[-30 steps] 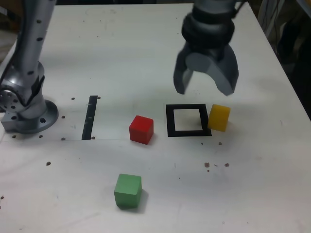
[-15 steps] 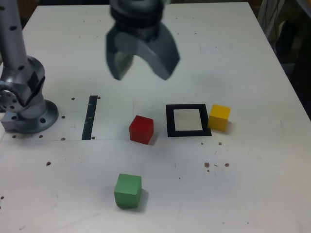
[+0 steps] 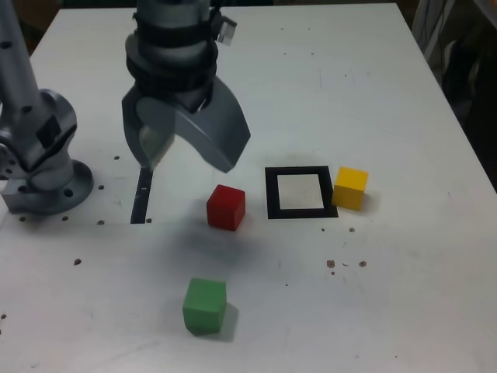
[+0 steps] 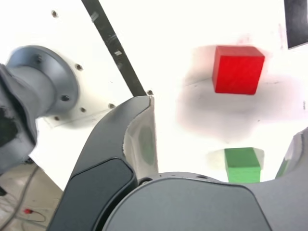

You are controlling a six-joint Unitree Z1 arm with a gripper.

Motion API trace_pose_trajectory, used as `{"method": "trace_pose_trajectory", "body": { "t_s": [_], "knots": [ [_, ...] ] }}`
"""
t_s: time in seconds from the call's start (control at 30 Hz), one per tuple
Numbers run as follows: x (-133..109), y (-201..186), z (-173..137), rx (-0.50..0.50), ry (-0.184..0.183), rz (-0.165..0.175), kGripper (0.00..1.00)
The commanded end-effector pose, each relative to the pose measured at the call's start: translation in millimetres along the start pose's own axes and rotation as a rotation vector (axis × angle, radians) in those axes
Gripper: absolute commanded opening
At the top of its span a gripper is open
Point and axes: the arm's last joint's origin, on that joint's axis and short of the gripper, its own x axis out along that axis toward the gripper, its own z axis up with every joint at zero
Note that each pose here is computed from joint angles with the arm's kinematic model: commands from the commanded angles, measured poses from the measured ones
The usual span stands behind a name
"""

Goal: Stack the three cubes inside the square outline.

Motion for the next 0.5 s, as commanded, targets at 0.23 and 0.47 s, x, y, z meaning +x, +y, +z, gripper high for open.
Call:
{"method": "trace_pose_trajectory", "body": {
  "t_s": [0.23, 0.47],
  "knots": [
    [35, -1, 27, 0.0, 0.027, -0.019, 0.99],
    [56, 5, 47, 0.003, 0.062, -0.012, 0.98]
  ]
}}
